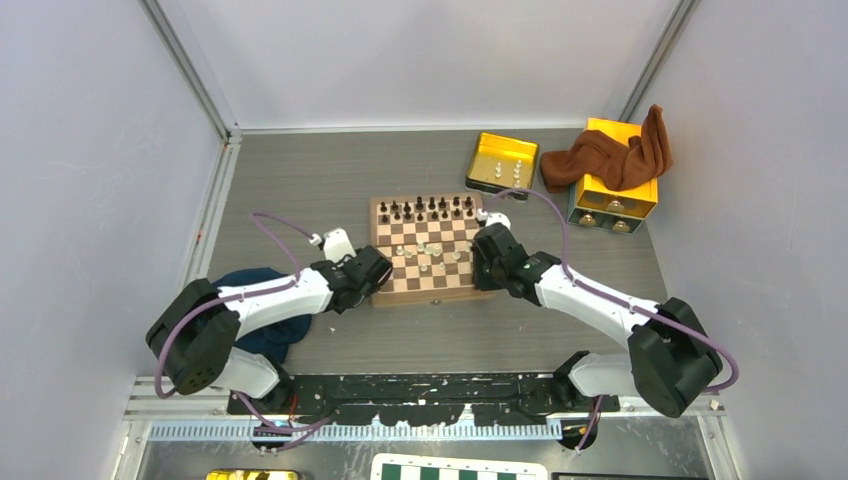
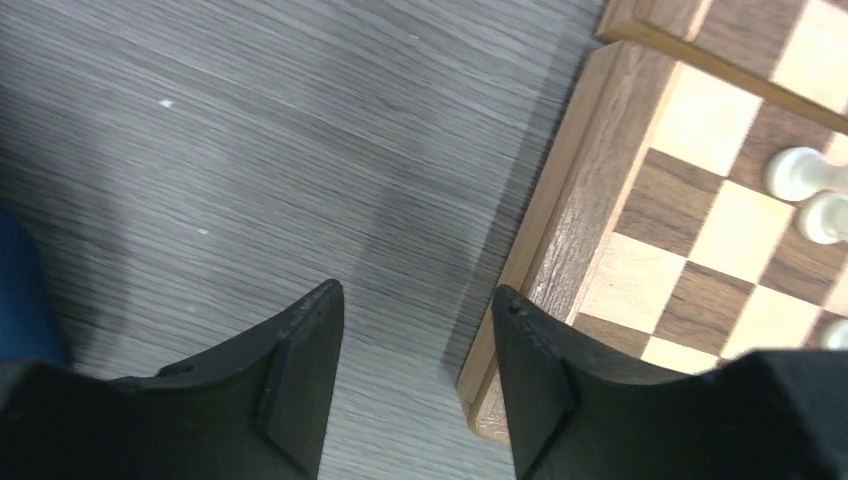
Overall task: Set up the chess pieces on the board
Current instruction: Move the chessboard to the center of the board.
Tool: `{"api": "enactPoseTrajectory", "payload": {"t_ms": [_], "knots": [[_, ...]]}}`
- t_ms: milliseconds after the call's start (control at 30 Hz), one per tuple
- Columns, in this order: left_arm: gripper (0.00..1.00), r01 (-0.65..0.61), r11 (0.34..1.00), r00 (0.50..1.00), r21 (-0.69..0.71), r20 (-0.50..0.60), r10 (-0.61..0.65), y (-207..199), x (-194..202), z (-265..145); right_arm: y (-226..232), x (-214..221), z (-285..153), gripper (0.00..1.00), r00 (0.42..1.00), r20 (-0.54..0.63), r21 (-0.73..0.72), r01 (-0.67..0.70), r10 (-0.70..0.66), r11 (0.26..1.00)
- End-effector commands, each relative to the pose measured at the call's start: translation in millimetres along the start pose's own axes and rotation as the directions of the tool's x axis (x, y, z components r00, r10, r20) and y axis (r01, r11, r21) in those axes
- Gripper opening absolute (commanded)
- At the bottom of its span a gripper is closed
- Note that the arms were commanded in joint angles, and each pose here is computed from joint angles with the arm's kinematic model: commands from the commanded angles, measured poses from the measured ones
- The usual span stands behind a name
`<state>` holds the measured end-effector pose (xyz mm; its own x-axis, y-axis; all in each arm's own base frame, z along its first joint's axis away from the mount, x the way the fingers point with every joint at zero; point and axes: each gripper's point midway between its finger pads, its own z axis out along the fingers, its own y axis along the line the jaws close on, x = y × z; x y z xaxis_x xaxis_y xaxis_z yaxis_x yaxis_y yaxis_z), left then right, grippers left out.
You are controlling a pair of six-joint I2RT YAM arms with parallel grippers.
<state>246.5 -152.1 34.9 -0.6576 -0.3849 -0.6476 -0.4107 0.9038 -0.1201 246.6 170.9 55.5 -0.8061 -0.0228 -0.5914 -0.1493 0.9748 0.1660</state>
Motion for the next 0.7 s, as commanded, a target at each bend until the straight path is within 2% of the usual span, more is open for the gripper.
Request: {"api": "enactPoseTrajectory", "payload": {"t_ms": [0,67,133,433,667], "knots": [[0.63,0.139,0.973,0.989,0.184,0.020,-0.145,-54,-29,-29,35,-67,-32,0.26,0.986,0.169,-0.120,0.015,0.005,0.993],[0.69,0.143,0.972,0.988,0.186,0.036,-0.152,-52,-38,-31,28,-77,-37,0.31,0.984,0.176,-0.089,0.015,0.001,0.996],[0.70,0.153,0.970,0.985,0.191,0.046,-0.165,-52,-47,-33,21,-90,-42,0.33,0.982,0.189,-0.070,0.004,0.009,0.998],[0.72,0.181,0.971,0.978,0.155,0.075,-0.194,-32,-73,-36,-2,-134,-48,0.34,0.976,0.214,-0.037,-0.044,0.051,0.998],[0.74,0.235,0.963,0.963,0.132,0.100,-0.248,-7,-105,-28,-34,-173,-27,0.35,0.975,0.198,0.007,-0.100,0.096,0.995]]}}
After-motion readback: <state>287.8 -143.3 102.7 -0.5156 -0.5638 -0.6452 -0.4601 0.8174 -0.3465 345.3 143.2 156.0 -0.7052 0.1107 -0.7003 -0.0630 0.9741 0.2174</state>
